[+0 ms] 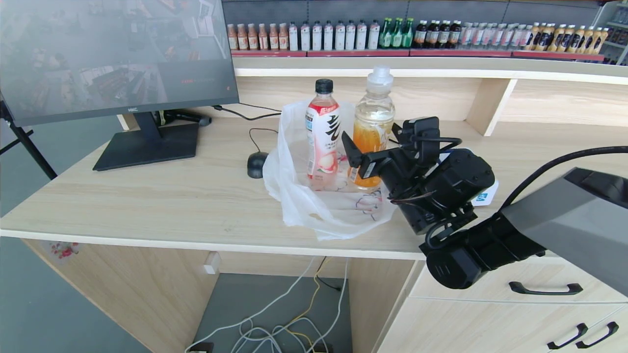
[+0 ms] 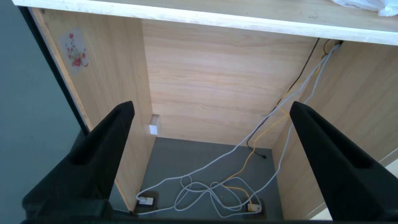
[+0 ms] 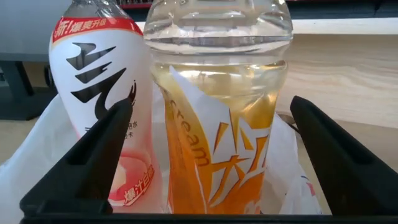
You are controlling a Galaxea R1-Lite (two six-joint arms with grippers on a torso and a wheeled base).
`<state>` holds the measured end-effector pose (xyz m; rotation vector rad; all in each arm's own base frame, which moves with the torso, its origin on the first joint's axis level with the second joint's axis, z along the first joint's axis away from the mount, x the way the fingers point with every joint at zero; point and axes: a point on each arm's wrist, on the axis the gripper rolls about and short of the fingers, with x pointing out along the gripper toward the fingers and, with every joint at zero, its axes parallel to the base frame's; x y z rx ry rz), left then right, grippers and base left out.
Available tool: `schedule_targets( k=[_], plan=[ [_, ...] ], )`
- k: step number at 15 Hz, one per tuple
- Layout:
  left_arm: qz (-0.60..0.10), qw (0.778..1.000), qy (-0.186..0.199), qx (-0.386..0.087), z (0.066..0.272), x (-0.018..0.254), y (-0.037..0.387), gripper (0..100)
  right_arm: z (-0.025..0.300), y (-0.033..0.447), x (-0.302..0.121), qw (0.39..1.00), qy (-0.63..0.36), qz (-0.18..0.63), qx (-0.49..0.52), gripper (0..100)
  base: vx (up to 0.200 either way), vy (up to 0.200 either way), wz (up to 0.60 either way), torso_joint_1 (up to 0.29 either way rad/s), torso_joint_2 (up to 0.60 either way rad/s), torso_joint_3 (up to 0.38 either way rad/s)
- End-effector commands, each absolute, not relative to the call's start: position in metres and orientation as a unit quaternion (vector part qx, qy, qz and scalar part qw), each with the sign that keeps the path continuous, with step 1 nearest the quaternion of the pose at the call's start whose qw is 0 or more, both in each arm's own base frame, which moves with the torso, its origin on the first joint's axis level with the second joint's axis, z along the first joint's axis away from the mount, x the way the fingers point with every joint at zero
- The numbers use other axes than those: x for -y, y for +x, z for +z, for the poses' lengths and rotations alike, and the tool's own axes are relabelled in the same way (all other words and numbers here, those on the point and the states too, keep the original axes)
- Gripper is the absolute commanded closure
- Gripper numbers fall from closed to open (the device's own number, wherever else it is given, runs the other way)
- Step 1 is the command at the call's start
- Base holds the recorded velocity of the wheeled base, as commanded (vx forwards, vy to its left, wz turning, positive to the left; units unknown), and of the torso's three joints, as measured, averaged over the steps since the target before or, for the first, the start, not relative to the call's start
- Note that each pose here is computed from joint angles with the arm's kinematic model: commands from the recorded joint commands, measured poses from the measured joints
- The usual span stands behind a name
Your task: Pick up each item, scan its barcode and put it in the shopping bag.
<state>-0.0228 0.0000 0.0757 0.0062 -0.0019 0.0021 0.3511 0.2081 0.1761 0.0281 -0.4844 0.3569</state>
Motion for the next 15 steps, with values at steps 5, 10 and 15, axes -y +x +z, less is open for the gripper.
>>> schedule_targets(
  k=[5, 10, 15],
  plan=[
    [0.002, 1.0, 0.003, 0.002, 0.076, 0.0, -0.023, 0, 0.201, 0.324, -0.202, 0.949, 0.022, 0.184, 0.254, 0, 0.0, 0.0, 0.0, 0.0, 0.0, 0.0],
    [0.002, 1.0, 0.003, 0.002, 0.076, 0.0, -0.023, 0, 0.241, 0.284, -0.18, 0.939, 0.036, 0.182, 0.289, 0, 0.0, 0.0, 0.0, 0.0, 0.0, 0.0],
    [0.002, 1.0, 0.003, 0.002, 0.076, 0.0, -0.023, 0, 0.288, 0.216, -0.134, 0.92, 0.059, 0.172, 0.346, 0, 0.0, 0.0, 0.0, 0.0, 0.0, 0.0]
  ],
)
